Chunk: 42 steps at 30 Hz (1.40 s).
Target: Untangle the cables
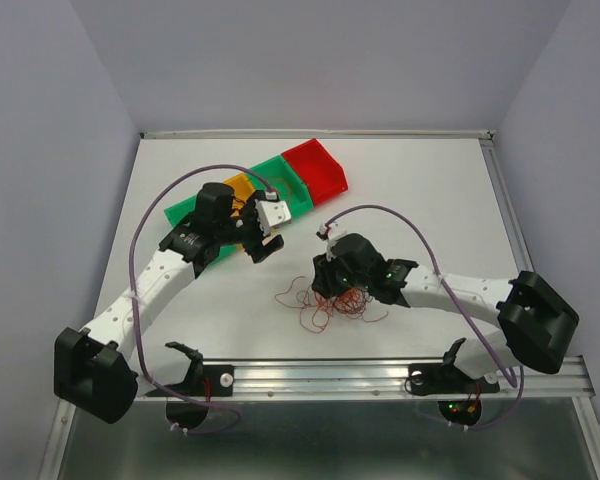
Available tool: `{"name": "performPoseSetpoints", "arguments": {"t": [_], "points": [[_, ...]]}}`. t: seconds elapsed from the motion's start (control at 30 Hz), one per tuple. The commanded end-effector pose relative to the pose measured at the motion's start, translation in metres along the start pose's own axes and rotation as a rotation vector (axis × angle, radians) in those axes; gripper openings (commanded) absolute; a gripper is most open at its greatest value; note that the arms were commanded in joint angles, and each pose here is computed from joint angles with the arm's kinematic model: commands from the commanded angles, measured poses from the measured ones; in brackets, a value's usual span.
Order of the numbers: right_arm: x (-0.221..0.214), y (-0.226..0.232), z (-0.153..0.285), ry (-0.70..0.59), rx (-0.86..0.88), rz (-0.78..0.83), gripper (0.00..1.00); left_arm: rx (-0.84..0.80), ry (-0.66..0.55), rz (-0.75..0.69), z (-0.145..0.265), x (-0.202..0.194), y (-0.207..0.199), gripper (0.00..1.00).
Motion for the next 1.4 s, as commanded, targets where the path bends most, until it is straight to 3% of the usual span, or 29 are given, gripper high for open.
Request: {"name": "performPoseSetpoints", "arguments": {"t": [0.0,0.07,0.1,0.27,0.5,0.77,0.93,1.17,1.37], "points": [[0.024,0.007,0.004,-0.049,-0.004,0.002,0.26,-0.074,-0.014,-0.065,0.001,-0.003,-0.017,0.82],[0.028,0.006,0.011,-0.077,-0.012,-0.003,0.02,-0.116,-0.002,-0.087,-0.003,-0.007,-0.023,0.82],[0.031,0.005,0.016,-0.100,-0.028,-0.009,0.00,-0.140,0.021,-0.079,-0.006,-0.014,-0.027,0.81],[0.045,-0.003,0.060,-0.263,-0.082,-0.057,0.00,-0.321,0.058,-0.109,-0.021,-0.028,-0.055,0.80],[0.034,-0.006,0.051,-0.221,-0.104,-0.065,0.01,-0.432,0.107,-0.040,-0.051,-0.035,-0.082,0.75],[0.030,-0.009,0.052,-0.228,-0.119,-0.074,0.01,-0.441,0.160,-0.018,-0.066,-0.044,-0.093,0.71],[0.031,-0.010,0.054,-0.239,-0.124,-0.074,0.01,-0.420,0.197,-0.003,-0.070,-0.054,-0.093,0.52],[0.030,-0.010,0.053,-0.238,-0.123,-0.072,0.00,-0.302,0.241,0.025,-0.073,-0.068,-0.083,0.52],[0.029,-0.011,0.054,-0.241,-0.128,-0.075,0.01,-0.313,0.262,0.027,-0.076,-0.071,-0.083,0.37]]}}
Point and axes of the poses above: each gripper's point midway between its finger pads, its own z axis back along the fingers, its own y axis along the line the jaws close on, x = y × z, the point moved 6 cm from there along z, back along the fingers, and after that the axes turned 10 degrees about z, right-handed, at the moved point
